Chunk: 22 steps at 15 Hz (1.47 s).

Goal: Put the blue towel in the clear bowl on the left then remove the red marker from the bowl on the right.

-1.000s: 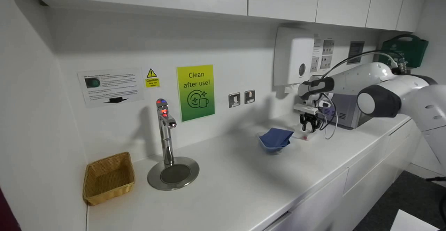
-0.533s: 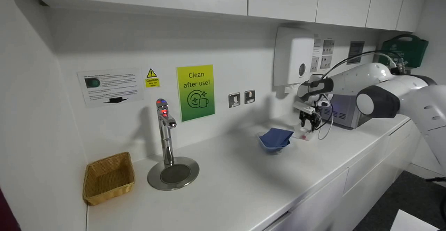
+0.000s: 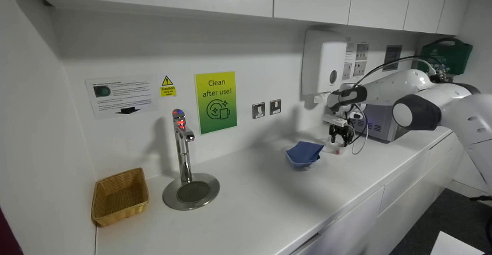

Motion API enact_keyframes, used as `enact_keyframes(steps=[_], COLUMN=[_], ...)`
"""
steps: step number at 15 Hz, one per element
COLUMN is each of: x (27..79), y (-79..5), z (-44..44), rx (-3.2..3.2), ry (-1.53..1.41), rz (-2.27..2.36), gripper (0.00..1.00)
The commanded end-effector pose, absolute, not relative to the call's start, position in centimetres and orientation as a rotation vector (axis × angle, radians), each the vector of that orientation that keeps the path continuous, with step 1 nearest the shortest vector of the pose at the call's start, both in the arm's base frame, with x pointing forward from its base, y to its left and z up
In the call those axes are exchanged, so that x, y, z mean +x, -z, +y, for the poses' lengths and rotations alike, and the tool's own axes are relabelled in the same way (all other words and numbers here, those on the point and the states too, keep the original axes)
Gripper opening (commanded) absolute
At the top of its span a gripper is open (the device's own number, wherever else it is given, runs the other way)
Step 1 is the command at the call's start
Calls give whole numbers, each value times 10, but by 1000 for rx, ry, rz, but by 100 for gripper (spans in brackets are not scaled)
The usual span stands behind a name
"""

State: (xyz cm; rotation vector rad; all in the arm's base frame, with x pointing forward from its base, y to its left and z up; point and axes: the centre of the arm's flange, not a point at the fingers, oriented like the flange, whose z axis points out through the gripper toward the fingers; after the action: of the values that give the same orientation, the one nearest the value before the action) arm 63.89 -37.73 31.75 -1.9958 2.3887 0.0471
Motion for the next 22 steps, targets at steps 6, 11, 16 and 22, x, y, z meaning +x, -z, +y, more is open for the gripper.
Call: enact_keyframes(steps=[6, 11, 16, 22], x=[628, 625, 629, 630], y=[-318, -321, -327, -329], z=[-373, -378, -379, -375], rx=[-2124, -2164, -2253, -2361], ry=[-351, -348, -290, -257], rz=[2237, 2217, 2161, 2067], gripper=[100, 99, 100, 100])
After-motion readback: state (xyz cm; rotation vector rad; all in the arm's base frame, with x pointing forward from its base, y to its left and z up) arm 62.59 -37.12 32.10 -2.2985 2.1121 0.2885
